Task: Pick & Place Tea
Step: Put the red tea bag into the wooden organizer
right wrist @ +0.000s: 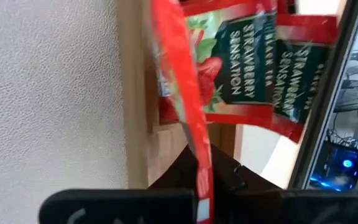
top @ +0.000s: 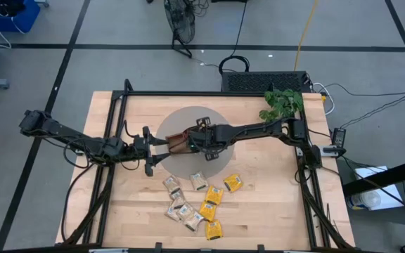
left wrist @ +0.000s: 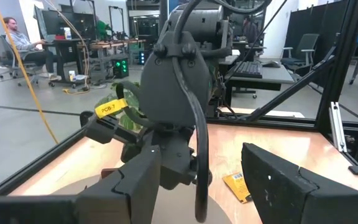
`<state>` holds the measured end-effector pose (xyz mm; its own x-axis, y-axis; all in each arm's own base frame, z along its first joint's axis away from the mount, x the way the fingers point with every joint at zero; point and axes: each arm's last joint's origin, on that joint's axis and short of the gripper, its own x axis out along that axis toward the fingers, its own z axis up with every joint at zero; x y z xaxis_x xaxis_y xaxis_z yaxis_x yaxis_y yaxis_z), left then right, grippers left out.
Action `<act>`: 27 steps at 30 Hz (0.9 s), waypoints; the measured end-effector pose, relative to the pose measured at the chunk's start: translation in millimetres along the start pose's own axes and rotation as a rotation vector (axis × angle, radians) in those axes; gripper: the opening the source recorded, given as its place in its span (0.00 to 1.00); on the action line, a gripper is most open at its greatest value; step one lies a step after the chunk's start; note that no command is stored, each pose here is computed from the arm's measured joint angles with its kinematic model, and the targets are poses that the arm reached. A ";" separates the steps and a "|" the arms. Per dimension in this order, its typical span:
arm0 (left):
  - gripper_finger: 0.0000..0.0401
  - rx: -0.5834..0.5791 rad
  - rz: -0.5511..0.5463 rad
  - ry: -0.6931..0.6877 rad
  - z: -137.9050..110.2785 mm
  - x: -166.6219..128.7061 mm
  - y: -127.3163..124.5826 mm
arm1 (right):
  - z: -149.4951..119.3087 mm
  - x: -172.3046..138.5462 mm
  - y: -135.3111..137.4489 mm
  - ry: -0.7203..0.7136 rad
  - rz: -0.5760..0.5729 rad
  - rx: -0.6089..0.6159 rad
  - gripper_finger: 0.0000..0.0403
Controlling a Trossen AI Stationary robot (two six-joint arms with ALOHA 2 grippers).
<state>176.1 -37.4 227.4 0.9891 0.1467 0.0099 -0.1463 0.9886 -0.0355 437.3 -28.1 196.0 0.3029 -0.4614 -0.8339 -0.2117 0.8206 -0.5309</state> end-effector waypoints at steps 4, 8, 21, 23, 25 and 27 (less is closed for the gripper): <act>0.56 0.000 0.000 0.000 0.0 0.0 0.0 | 1.0 -0.7 1.0 -0.006 -0.001 -0.009 0.00; 0.56 0.000 0.000 0.000 0.0 0.0 0.0 | 1.1 -0.7 1.3 -0.010 0.010 0.000 0.00; 0.56 0.000 0.000 -0.001 0.1 0.0 0.0 | 7.2 -0.7 5.3 -0.214 0.197 0.120 0.00; 0.56 0.000 0.000 0.000 0.0 0.0 -0.1 | 4.3 0.1 4.3 -0.161 0.123 0.118 0.00; 0.56 0.000 0.000 0.000 0.0 0.0 0.0 | 3.5 0.3 1.9 -0.124 0.027 0.120 0.00; 0.56 0.000 0.000 0.000 0.0 0.0 -0.1 | 2.1 0.5 0.6 -0.097 -0.017 0.115 0.00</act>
<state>176.1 -37.5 227.4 0.9892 0.1464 0.0101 -0.1459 0.9887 -0.0356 439.3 -27.2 195.5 0.3948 -0.4457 -0.8034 -0.0991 0.8487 -0.5195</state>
